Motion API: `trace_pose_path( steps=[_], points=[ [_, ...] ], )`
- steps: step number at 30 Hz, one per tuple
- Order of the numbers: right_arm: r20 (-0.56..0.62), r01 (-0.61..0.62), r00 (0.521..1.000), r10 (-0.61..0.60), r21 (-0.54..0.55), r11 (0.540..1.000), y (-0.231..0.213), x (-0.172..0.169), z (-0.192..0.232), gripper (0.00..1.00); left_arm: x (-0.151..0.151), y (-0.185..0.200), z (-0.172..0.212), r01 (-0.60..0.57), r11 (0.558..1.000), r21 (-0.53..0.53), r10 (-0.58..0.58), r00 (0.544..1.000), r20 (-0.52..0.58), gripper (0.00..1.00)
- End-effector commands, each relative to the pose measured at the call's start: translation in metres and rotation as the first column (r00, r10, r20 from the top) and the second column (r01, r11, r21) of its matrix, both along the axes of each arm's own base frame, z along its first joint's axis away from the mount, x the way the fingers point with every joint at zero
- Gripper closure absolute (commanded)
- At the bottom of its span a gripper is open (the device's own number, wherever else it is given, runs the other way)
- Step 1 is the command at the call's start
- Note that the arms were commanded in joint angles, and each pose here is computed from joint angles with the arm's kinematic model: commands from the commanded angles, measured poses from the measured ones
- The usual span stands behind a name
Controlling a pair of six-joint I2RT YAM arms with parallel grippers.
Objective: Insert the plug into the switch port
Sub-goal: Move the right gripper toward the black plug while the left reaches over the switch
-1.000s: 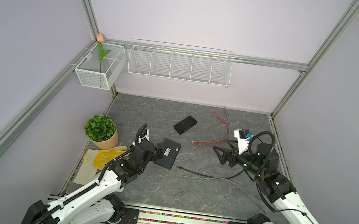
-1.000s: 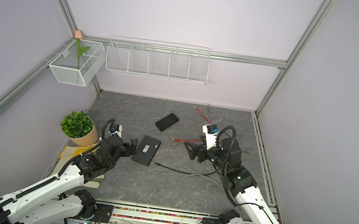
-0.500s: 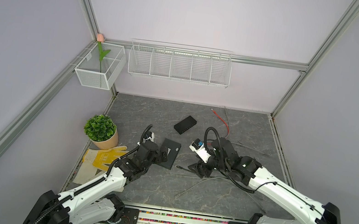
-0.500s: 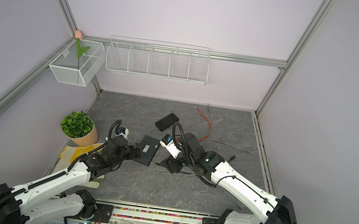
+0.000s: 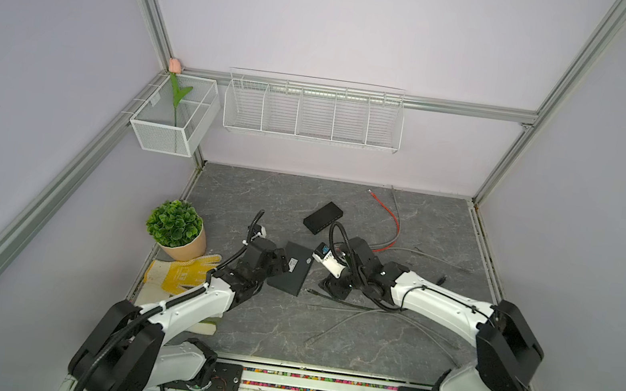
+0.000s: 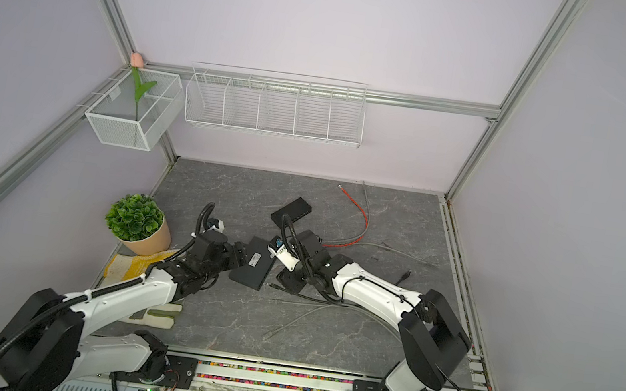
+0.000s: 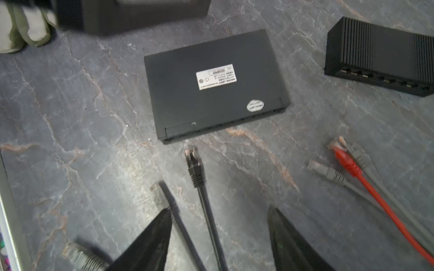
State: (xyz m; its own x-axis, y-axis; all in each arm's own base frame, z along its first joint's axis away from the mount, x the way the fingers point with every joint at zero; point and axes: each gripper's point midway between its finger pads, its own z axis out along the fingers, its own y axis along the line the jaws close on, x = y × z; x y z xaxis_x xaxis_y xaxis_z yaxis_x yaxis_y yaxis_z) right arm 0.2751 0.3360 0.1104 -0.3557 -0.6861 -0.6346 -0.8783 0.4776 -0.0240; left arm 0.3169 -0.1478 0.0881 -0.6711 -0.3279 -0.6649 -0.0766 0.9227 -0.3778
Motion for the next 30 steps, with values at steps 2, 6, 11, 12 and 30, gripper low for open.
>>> trace_pose_path(
  steps=[2, 6, 11, 12, 30],
  points=[
    [-0.04, -0.083, 0.996, 0.085, 0.067, 0.994, 0.012, 0.035, 0.016, 0.31, 0.033, -0.014, 0.008, -0.022, 1.0, -0.019, 0.022, 1.0, 0.003, 0.21],
    [-0.086, -0.09, 0.992, 0.091, 0.015, 0.996, 0.006, 0.042, 0.003, 0.33, 0.049, -0.02, 0.0, -0.038, 0.999, 0.022, 0.039, 0.998, -0.056, 0.22],
    [-0.115, -0.061, 0.992, 0.061, 0.007, 0.998, -0.002, 0.032, -0.01, 0.39, 0.046, -0.03, -0.008, 0.002, 1.0, -0.03, -0.004, 0.998, -0.07, 0.24],
    [-0.123, -0.062, 0.991, 0.062, 0.003, 0.998, -0.004, 0.028, -0.012, 0.4, 0.043, -0.029, -0.008, 0.008, 0.999, -0.031, -0.011, 0.997, -0.071, 0.24],
    [-0.163, -0.206, 0.969, 0.184, -0.133, 0.969, 0.002, -0.05, -0.041, 0.57, -0.017, -0.024, -0.034, 0.035, 0.993, -0.114, -0.043, 0.996, -0.072, 0.27]
  ],
)
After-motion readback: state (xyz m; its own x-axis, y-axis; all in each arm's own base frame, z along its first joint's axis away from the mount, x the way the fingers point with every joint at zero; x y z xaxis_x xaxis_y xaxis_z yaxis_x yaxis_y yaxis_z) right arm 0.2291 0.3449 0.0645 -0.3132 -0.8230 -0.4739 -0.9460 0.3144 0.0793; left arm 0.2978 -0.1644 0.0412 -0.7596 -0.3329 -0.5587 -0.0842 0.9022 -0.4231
